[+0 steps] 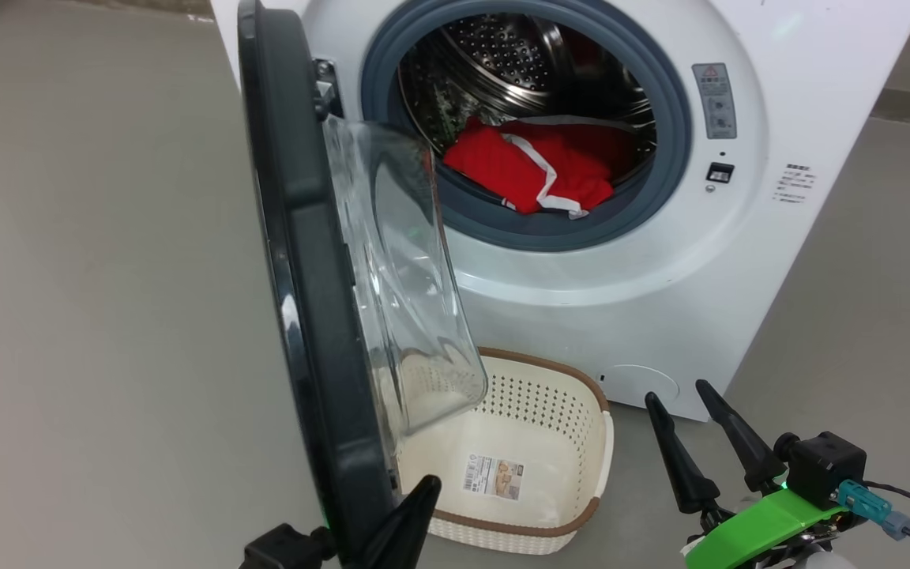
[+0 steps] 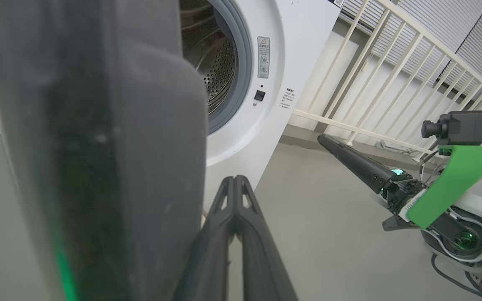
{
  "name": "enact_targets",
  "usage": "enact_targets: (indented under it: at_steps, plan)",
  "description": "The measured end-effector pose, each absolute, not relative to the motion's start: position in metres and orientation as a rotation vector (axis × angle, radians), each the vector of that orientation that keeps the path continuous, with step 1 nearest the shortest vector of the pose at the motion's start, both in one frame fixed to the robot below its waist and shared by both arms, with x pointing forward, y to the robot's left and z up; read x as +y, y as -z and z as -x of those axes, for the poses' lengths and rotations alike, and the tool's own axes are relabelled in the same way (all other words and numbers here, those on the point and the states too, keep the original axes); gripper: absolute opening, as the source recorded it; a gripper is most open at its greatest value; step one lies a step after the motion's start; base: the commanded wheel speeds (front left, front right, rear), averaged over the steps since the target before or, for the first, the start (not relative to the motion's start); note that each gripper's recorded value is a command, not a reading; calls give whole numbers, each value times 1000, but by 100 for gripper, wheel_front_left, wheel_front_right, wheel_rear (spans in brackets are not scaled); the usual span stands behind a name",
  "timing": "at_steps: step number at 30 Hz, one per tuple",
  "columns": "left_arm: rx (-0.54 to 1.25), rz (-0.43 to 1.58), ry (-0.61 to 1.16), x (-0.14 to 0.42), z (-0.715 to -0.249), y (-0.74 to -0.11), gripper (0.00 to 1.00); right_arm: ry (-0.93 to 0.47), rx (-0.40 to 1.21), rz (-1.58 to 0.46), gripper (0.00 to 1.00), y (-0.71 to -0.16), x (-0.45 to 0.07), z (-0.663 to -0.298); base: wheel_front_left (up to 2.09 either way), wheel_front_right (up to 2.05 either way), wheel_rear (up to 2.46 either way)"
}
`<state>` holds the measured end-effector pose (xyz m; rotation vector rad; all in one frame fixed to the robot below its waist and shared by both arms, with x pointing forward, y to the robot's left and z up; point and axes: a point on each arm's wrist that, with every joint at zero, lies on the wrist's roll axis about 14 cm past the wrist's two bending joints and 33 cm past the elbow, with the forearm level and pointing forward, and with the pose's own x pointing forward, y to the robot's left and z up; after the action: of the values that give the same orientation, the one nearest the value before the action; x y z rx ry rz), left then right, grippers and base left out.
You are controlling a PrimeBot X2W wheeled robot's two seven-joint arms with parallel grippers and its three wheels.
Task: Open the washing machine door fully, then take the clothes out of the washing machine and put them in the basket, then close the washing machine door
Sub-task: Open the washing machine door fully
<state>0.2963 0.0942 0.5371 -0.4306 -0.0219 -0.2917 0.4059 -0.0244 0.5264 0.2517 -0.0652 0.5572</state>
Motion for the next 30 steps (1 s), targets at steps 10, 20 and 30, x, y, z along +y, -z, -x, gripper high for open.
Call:
enact_targets:
  at_steps: [10, 20, 30]
  plan:
    - [-18, 410, 177, 128, -290, -530, 0, -606, -60, -261, 100, -527, -4, -408, 0, 0, 0]
    - [-23, 368, 3, 185, -281, -524, 0, -653, -52, -276, 100, -527, 16, -407, 0, 0, 0]
    - [-20, 297, -130, 237, -271, -522, 0, -666, -39, -292, 100, -524, 25, -408, 0, 0, 0]
